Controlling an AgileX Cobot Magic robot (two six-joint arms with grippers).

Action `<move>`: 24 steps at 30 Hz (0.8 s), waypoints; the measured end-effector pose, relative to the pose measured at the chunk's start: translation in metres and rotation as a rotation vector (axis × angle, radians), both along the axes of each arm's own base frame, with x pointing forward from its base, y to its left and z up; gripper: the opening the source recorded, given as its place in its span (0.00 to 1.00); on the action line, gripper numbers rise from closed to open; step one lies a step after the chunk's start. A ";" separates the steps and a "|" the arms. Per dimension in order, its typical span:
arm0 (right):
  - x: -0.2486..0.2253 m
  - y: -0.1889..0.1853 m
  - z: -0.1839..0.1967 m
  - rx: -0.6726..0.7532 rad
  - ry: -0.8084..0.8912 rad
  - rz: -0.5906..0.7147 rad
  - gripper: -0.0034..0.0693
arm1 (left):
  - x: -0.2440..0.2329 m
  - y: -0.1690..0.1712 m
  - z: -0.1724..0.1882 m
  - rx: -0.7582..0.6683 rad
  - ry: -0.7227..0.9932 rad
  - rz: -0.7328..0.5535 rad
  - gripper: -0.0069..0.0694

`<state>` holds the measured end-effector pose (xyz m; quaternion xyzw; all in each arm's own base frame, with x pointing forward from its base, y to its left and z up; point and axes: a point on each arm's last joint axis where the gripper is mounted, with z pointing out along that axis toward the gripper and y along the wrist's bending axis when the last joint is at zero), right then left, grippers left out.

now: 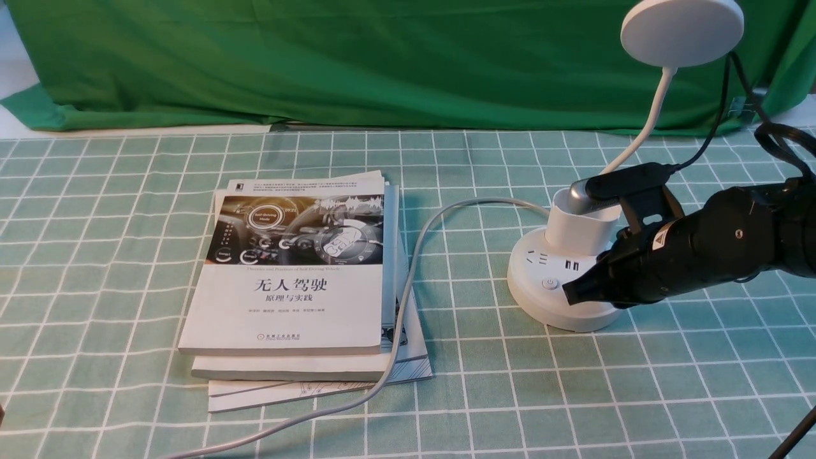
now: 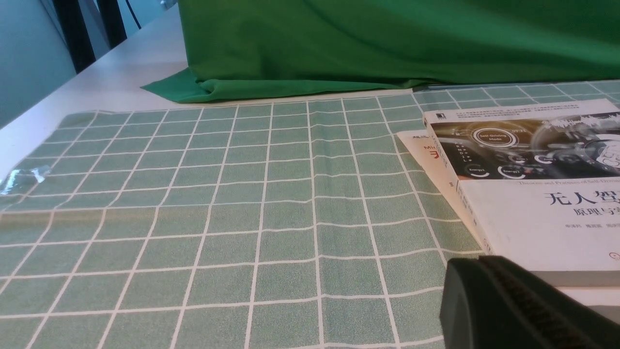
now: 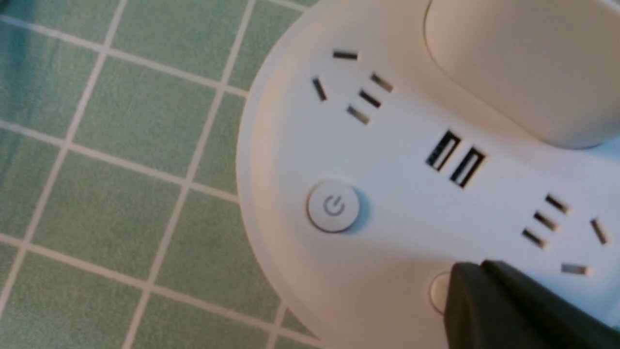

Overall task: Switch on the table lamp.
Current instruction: 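Press the button on the base of the white desk lamp with the right gripper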

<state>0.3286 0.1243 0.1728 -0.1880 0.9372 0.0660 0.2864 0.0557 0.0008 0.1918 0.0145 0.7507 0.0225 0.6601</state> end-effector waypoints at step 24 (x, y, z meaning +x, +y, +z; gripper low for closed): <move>0.007 0.003 -0.012 -0.009 0.025 0.000 0.10 | 0.000 0.000 0.000 0.000 0.000 0.000 0.12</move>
